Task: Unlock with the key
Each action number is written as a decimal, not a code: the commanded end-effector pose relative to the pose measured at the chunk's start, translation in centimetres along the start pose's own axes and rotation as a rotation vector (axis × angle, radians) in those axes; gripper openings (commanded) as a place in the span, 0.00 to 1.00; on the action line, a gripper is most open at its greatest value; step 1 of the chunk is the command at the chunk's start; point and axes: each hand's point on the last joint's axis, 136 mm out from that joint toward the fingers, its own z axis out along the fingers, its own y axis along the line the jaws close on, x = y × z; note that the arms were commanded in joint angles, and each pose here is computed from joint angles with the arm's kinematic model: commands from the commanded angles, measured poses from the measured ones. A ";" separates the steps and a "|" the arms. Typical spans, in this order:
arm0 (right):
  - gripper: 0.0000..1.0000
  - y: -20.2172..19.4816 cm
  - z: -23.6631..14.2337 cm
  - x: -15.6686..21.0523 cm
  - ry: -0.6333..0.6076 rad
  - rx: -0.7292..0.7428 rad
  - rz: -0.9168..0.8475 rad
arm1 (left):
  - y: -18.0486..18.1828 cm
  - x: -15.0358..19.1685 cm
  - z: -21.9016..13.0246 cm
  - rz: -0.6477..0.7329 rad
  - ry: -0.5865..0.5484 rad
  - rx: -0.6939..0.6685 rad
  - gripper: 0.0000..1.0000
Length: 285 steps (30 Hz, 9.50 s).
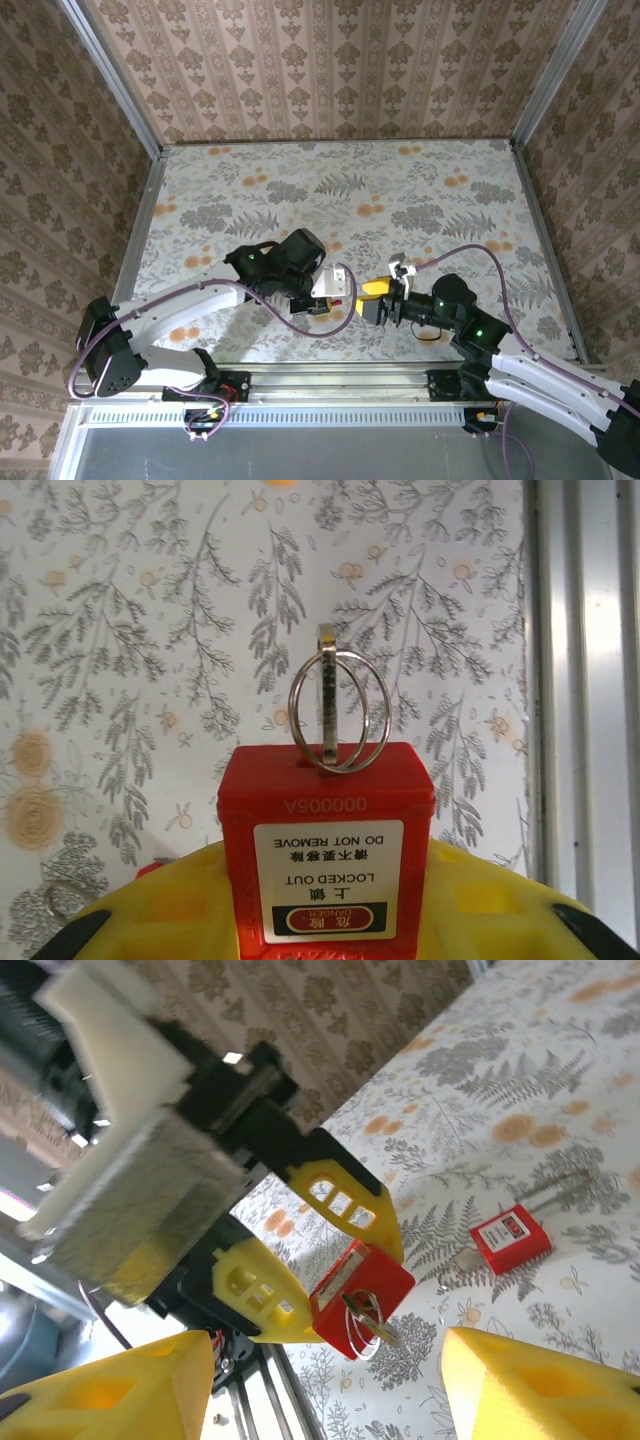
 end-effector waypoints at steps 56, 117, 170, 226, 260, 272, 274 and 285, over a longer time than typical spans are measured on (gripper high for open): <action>0.00 -2.2 1.0 -2.8 -0.047 0.103 0.332 | 4.2 -1.9 -2.9 -0.649 -0.473 -0.210 1.00; 0.00 -11.3 7.6 5.3 0.066 0.230 0.729 | 6.6 1.0 -3.9 -0.773 -0.461 -0.302 1.00; 0.87 -10.8 -2.2 4.8 0.716 0.721 -0.079 | 6.6 0.3 -13.5 -0.736 -0.607 -0.459 1.00; 0.10 -17.7 7.5 8.0 1.238 0.373 -0.602 | 3.2 2.4 -18.5 -0.690 -0.672 -0.510 1.00; 0.09 -17.3 11.1 8.7 0.570 1.037 0.632 | 2.9 2.6 -18.8 -0.716 -0.686 -0.501 1.00; 0.69 -13.5 10.8 4.1 0.488 0.891 0.630 | 3.8 2.0 -19.6 -0.741 -0.717 -0.528 1.00; 0.74 -12.8 10.5 3.3 0.472 0.845 0.649 | 4.2 1.8 -19.6 -0.748 -0.713 -0.537 1.00; 1.00 -16.1 -3.5 -6.4 0.182 1.026 0.190 | 11.0 6.7 -16.3 -0.986 -0.586 -0.721 1.00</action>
